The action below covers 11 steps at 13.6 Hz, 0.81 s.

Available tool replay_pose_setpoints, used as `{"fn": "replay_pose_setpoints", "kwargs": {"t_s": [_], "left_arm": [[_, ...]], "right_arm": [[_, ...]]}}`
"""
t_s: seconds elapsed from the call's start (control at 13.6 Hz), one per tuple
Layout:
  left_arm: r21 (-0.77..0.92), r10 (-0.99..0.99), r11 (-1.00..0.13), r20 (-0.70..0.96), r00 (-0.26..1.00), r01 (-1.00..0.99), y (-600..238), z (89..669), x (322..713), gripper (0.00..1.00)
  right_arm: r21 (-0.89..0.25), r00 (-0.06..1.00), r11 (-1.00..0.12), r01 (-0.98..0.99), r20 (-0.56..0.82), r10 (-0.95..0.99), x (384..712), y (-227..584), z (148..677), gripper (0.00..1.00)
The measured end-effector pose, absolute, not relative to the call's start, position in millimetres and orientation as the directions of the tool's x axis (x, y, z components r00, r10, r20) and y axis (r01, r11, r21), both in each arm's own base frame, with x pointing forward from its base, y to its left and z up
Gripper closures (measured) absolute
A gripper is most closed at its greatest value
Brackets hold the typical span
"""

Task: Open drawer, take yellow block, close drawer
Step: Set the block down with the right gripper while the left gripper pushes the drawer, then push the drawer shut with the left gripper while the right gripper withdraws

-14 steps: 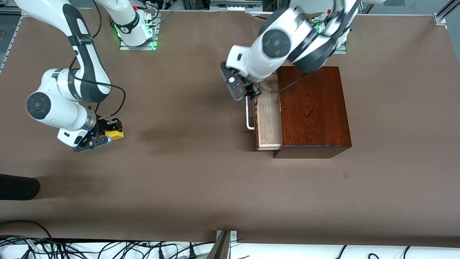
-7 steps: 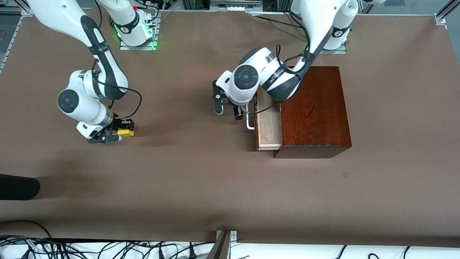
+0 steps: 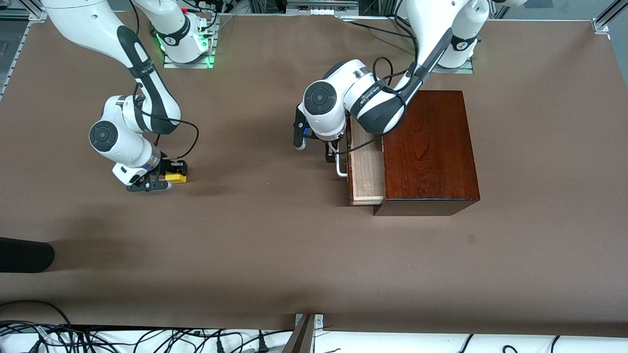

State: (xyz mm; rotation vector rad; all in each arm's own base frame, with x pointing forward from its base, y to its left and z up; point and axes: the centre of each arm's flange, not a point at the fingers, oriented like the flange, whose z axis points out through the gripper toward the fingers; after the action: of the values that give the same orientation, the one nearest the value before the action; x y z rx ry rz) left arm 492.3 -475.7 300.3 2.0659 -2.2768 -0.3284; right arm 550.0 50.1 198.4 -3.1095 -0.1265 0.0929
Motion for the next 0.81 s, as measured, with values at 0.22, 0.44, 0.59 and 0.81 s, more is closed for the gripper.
{"fn": "replay_pose_setpoints", "kwargs": {"t_s": [0.22, 0.44, 0.59, 0.81], "left_arm": [[0.207, -0.966, 0.220, -0.089, -0.243, -0.953, -467.6, 301.1, 498.7, 0.00], [0.232, -0.954, 0.275, -0.055, -0.295, -0.933, -448.2, 301.8, 514.2, 0.00], [0.250, -0.953, 0.274, -0.056, -0.297, -0.929, -440.4, 300.3, 517.8, 0.00], [0.277, -0.952, 0.264, -0.079, -0.296, -0.924, -433.0, 299.0, 518.6, 0.00]], "right_arm": [[-0.030, 0.995, -0.996, 0.081, -0.054, 0.083, 550.7, 50.3, 199.3, 0.27], [-0.035, 0.996, -0.995, 0.090, -0.011, 0.091, 560.9, 55.4, 219.0, 0.00], [-0.046, 0.994, -0.993, 0.105, 0.026, 0.103, 570.3, 63.3, 257.3, 0.00], [-0.059, 0.993, -0.991, 0.122, 0.019, 0.121, 581.1, 62.4, 357.4, 0.00]]}}
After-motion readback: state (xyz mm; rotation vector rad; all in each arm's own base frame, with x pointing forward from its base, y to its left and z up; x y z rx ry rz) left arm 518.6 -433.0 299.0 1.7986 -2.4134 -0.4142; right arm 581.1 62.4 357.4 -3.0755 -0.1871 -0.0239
